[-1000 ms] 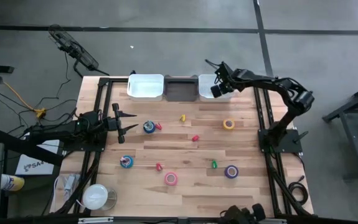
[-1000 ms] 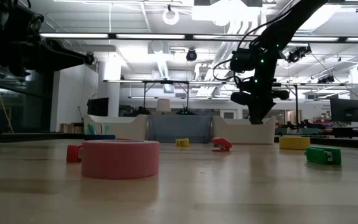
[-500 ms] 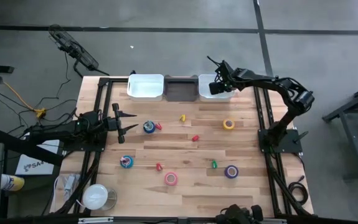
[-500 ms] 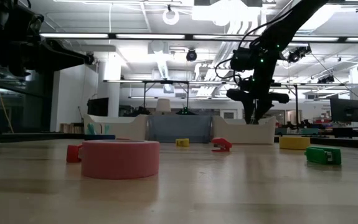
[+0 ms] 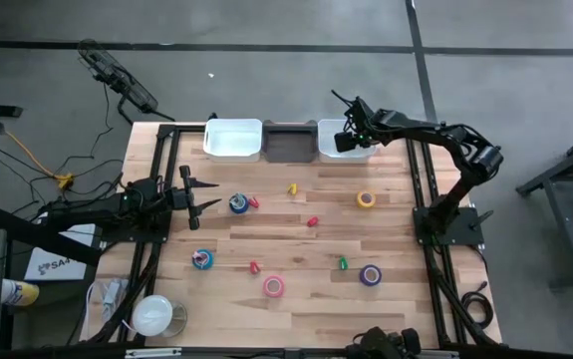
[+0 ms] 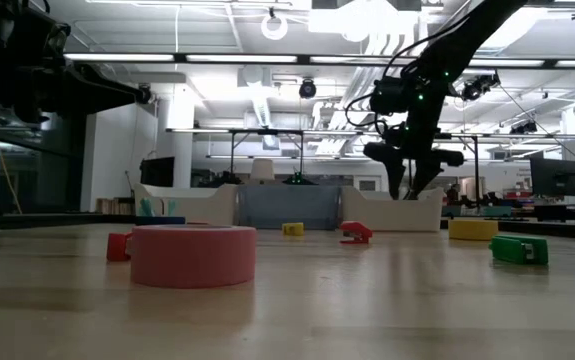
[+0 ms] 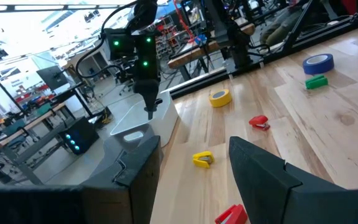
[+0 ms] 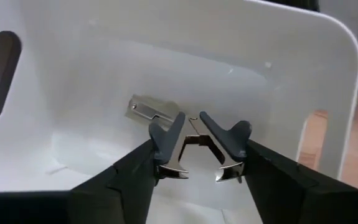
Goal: Pick and place Stapler, Stapler remover, tape
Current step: Put the black staple remover into the right white bin, then put the yellow tape into the black bin
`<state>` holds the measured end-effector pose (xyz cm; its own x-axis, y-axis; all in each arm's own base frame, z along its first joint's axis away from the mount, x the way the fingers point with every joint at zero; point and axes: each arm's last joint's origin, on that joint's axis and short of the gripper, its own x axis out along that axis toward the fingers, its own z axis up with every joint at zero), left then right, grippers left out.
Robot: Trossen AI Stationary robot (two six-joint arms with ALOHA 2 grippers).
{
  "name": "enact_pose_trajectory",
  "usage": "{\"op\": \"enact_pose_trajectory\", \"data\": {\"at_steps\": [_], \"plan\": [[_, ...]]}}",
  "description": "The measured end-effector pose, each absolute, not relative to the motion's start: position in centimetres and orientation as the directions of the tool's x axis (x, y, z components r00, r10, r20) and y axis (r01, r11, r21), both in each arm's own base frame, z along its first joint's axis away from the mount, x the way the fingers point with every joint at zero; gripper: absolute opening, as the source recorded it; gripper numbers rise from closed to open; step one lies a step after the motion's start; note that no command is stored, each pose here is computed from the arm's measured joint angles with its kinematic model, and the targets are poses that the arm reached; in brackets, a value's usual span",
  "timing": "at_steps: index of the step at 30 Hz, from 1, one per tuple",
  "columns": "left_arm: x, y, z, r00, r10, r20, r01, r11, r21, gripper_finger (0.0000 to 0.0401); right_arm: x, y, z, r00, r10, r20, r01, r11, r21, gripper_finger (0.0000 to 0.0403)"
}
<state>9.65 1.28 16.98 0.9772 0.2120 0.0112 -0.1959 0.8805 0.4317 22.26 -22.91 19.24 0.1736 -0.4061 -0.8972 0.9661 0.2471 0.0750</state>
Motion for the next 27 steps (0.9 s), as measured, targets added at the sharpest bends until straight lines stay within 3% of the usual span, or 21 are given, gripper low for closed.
{"op": "enact_pose_trajectory", "data": {"at_steps": [9, 19, 27], "plan": [[9.6, 1.3, 17.0, 0.977, 0.212, 0.011, -0.196, 0.880, 0.432, 0.0186, 22.3, -22.9, 19.2, 0.184, -0.400, -0.898, 0.960, 0.271, 0.076, 0.0266], [9.6, 1.3, 17.0, 0.977, 0.212, 0.011, -0.196, 0.881, 0.432, 0.0186, 21.4, -21.7, 22.7, 0.218, -0.487, -0.845, 0.958, 0.271, 0.091, 0.0271], [9.7, 1.3, 17.0, 0.977, 0.212, 0.011, -0.196, 0.880, 0.432, 0.0186, 20.5, -17.7, 24.3, 0.161, -0.375, -0.913, 0.959, 0.279, 0.055, 0.0271]]}}
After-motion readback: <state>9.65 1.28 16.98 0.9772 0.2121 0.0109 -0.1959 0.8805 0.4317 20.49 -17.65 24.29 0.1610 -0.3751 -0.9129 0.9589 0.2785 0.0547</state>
